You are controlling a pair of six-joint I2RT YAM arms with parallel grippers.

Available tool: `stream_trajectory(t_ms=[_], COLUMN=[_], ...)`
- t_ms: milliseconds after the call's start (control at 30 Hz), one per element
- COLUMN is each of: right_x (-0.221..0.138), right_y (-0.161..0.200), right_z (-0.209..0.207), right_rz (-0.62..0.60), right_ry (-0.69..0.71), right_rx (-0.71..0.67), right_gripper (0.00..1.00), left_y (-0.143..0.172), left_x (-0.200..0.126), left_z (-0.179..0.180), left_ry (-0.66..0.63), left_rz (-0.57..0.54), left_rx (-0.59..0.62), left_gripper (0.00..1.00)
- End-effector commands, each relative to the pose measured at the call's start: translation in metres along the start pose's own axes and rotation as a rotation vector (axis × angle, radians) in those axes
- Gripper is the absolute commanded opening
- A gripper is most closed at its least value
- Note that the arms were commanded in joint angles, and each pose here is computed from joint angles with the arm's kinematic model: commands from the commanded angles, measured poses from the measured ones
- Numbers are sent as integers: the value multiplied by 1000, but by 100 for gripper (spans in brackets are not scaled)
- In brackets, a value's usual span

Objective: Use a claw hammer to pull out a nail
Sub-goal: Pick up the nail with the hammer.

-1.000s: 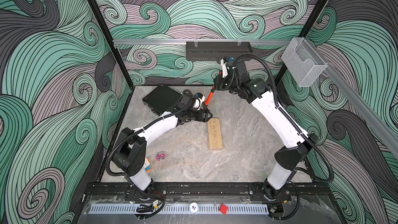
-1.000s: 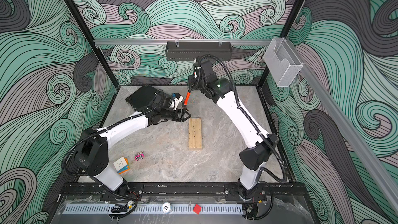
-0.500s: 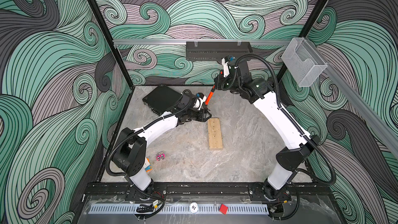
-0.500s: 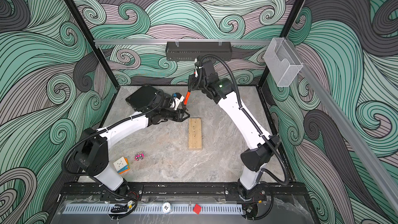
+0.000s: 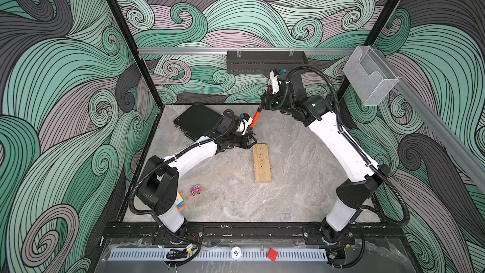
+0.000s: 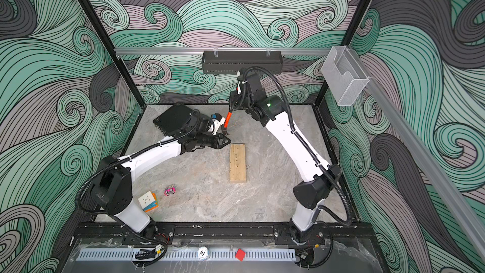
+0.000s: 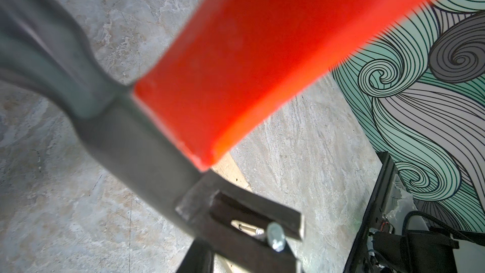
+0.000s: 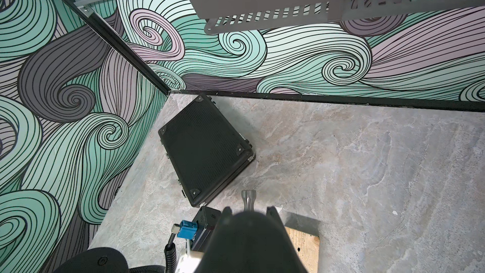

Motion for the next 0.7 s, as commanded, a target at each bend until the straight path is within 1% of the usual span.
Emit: stream_trajectory(t_ms=[0,133,200,267,667], right_x=[-28,-29,-29,-28,-26], right_y=[-36,-37,-37,-37,-37], right_z=[11,11,11,10,7], right_rz=[-135,-138,-138,-136,-136], right_ry=[-55,-54,-52,-49,-40], right_rx=[34,35,33,34,33], right_gripper=[0,0,0,0,0], left_y=[-21,-24,-24,-24,-24], left_x=[-12,-13,-13,-14,-18], left_z=[-15,-16,-17,-16,-18], left_ry=[23,22,21,17,16], left_rz=[-64,-72,-73,-72,-72], left_rx=[48,52,52,49,52], left_gripper=[26,20,14,0,0])
Point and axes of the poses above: each gripper's point midway between its finger pads, its own x axis out along the fingers, its own z axis along the line the jaws close on, y = z × x, the point moved 1 cm from there along -x, back along the fingers, and after that the axes turned 2 degrees about -x, right-handed, at the moved point
